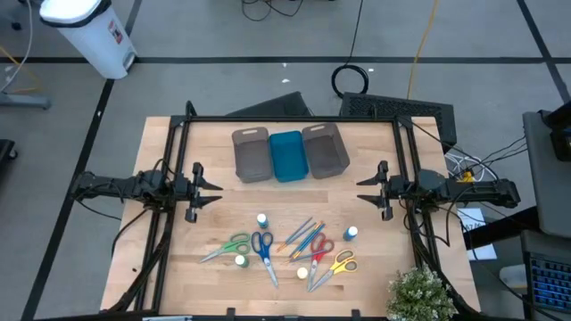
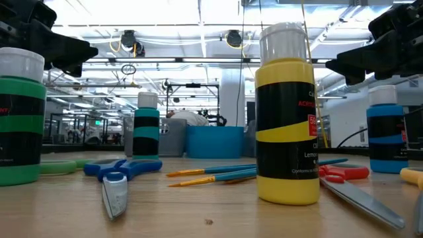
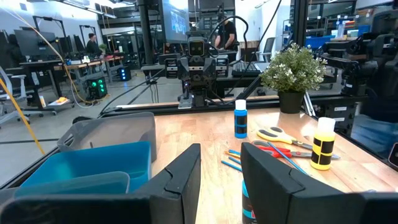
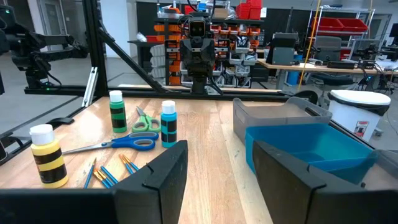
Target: Pick & Place Paint Supplies
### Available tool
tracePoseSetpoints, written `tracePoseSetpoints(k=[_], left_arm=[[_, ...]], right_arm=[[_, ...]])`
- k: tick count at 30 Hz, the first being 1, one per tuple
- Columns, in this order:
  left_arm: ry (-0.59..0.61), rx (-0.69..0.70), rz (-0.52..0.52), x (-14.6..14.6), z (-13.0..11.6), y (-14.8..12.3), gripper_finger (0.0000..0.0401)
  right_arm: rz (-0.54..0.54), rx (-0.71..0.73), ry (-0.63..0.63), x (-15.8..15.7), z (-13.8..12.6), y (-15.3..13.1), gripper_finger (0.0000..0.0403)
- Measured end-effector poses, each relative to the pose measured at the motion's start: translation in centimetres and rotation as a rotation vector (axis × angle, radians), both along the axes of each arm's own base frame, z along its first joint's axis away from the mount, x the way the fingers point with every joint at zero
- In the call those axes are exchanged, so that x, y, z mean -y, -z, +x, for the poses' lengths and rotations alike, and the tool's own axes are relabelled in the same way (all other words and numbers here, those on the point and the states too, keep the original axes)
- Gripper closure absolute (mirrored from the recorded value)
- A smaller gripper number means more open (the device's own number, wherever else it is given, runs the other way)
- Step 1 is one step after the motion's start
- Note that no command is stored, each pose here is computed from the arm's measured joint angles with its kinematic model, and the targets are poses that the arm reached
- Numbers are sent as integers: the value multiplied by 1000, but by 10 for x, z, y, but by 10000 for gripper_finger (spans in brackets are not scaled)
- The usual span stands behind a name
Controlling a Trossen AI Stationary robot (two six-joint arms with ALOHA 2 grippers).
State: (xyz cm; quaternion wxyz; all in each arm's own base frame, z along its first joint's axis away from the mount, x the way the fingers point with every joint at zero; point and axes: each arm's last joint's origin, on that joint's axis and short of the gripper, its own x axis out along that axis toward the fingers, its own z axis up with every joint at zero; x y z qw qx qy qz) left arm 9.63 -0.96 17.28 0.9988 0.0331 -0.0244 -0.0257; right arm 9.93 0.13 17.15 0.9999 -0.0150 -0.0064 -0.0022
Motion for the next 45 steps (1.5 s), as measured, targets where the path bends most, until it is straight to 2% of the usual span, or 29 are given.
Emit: tracePoseSetpoints(k=[33,39,45], left_arm=[[0,0,0,0,0,0,277],[0,0,0,0,0,0,277],[0,0,0,0,0,0,277]], right_arm=[[6,18,0,0,0,-2,231],[270,142,-21,0,-1,-14,232],[371,308,27,2,-5,-28,232]])
